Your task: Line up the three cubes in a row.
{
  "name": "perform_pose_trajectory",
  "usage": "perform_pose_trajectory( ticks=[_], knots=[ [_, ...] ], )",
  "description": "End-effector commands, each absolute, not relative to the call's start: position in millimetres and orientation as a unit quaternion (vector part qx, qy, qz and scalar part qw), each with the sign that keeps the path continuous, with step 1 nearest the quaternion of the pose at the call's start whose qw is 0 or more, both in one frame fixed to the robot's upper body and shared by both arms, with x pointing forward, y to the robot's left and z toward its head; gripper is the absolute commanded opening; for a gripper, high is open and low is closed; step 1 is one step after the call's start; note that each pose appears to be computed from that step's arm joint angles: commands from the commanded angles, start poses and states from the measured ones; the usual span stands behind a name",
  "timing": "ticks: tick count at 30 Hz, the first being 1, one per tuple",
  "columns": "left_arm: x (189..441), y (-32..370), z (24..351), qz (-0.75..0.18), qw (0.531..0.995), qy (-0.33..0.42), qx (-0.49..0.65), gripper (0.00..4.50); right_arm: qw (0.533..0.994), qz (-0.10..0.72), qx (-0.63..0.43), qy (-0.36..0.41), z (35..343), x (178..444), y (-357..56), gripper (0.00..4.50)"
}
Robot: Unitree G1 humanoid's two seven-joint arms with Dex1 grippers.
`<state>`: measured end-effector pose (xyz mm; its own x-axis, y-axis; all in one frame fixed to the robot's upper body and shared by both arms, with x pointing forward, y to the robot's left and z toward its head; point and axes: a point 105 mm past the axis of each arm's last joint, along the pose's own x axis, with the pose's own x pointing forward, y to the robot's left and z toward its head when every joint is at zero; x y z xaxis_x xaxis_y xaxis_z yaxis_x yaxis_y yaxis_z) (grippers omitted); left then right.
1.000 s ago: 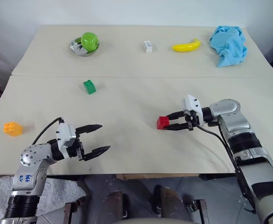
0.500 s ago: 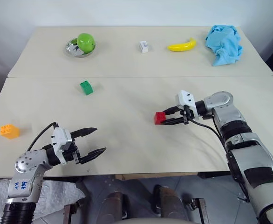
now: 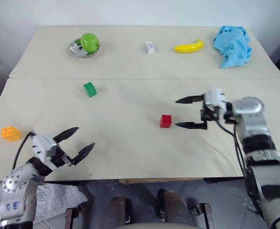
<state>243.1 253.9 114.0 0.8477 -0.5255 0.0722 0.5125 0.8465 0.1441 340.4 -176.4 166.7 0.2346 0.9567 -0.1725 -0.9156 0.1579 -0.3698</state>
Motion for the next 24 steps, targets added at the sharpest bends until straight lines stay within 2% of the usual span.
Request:
perform_pose_trajectory(
  ticks=[1, 3, 6, 10, 15, 19, 24],
  knots=[
    [227, 280, 123, -0.186, 0.977, -0.084, 0.067, 4.50, 0.758, 0.618, -0.155, -0.140, 192, 315, -183, 4.47],
    [211, 291, 119, -0.138, 0.985, -0.082, 0.068, 4.50, 0.780, 0.590, -0.144, -0.151, 185, 303, -192, 4.47],
    [198, 296, 113, -0.098, 0.991, -0.084, 0.047, 4.50, 0.806, 0.568, -0.111, -0.123, 177, 293, -199, 4.47],
    [204, 294, 110, -0.093, 0.991, -0.084, 0.040, 4.50, 0.829, 0.541, -0.082, -0.120, 171, 288, -202, 4.47],
    [245, 282, 126, -0.105, 0.989, -0.095, 0.049, 4.50, 0.831, 0.537, -0.079, -0.125, 168, 286, -192, 4.47],
    [281, 255, 141, -0.122, 0.987, -0.095, 0.042, 4.50, 0.826, 0.542, -0.084, -0.127, 167, 286, -186, 4.47],
    [349, 230, 151, -0.041, 0.998, -0.048, 0.000, 4.50, 0.820, 0.552, -0.078, -0.129, 167, 285, -176, 4.47]
  ],
)
